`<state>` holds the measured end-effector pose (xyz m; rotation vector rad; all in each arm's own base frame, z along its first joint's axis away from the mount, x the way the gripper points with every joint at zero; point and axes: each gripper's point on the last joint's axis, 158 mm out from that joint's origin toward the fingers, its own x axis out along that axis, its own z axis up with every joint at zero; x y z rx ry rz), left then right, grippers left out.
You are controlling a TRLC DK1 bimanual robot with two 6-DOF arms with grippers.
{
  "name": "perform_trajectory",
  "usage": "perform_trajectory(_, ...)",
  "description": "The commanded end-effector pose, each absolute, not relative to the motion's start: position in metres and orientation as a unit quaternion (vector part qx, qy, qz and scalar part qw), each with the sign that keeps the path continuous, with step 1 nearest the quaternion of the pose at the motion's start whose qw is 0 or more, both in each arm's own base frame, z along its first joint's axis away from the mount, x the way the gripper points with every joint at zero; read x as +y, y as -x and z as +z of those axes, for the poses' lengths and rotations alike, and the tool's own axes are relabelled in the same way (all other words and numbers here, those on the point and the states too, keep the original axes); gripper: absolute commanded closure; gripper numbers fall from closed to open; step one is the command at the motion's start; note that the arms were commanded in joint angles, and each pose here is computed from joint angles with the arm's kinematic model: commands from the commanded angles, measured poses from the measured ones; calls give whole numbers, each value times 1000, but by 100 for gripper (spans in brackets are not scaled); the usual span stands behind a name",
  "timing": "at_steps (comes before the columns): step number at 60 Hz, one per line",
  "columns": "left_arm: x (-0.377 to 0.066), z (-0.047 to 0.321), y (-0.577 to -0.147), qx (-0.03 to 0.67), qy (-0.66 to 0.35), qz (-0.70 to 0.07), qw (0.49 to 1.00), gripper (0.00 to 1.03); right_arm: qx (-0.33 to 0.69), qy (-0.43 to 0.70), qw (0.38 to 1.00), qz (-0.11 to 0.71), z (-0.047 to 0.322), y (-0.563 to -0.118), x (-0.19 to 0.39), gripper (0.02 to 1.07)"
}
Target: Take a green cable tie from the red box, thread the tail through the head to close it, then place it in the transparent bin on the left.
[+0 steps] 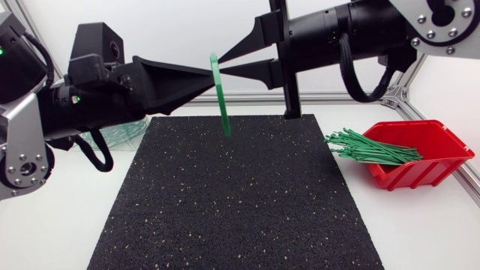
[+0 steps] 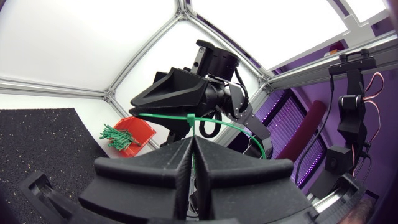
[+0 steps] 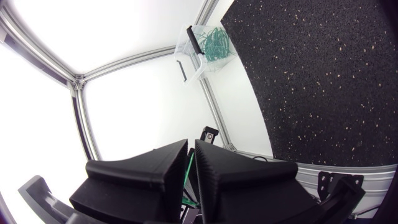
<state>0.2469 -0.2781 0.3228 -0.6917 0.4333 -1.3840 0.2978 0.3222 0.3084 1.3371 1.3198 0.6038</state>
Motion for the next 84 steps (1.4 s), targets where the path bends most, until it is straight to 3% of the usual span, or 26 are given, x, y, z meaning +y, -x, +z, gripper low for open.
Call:
perform_trajectory(1,-275,328,-248,185,308,-622,695,100,541,-554,572,270,321,-300,316,81)
perform_trajectory(6,-275,329,-248,186,305,-623,696,100,532,-545,587,275,327,-301,310,79)
perform_trajectory(10,-276,327,-249,189,301,-621,699,100,527,-529,607,272,325,-302,306,67)
perform_trajectory(29,-286,296,-262,244,239,-598,725,100,514,-460,673,268,325,-299,299,62)
perform_trajectory(40,-281,283,-274,260,184,-565,761,100,516,-383,730,232,302,-296,297,61)
perform_trajectory(51,-262,270,-286,273,99,-514,807,100,507,-321,773,206,285,-297,281,51)
perform_trajectory(67,-196,266,-331,273,-9,-389,880,100,470,-237,835,160,266,-300,238,45)
perform_trajectory(71,-171,271,-348,260,-31,-347,901,100,462,-208,851,138,259,-301,224,33)
perform_trajectory(84,-81,281,-398,234,-87,-207,946,100,431,-132,886,112,250,-306,194,28)
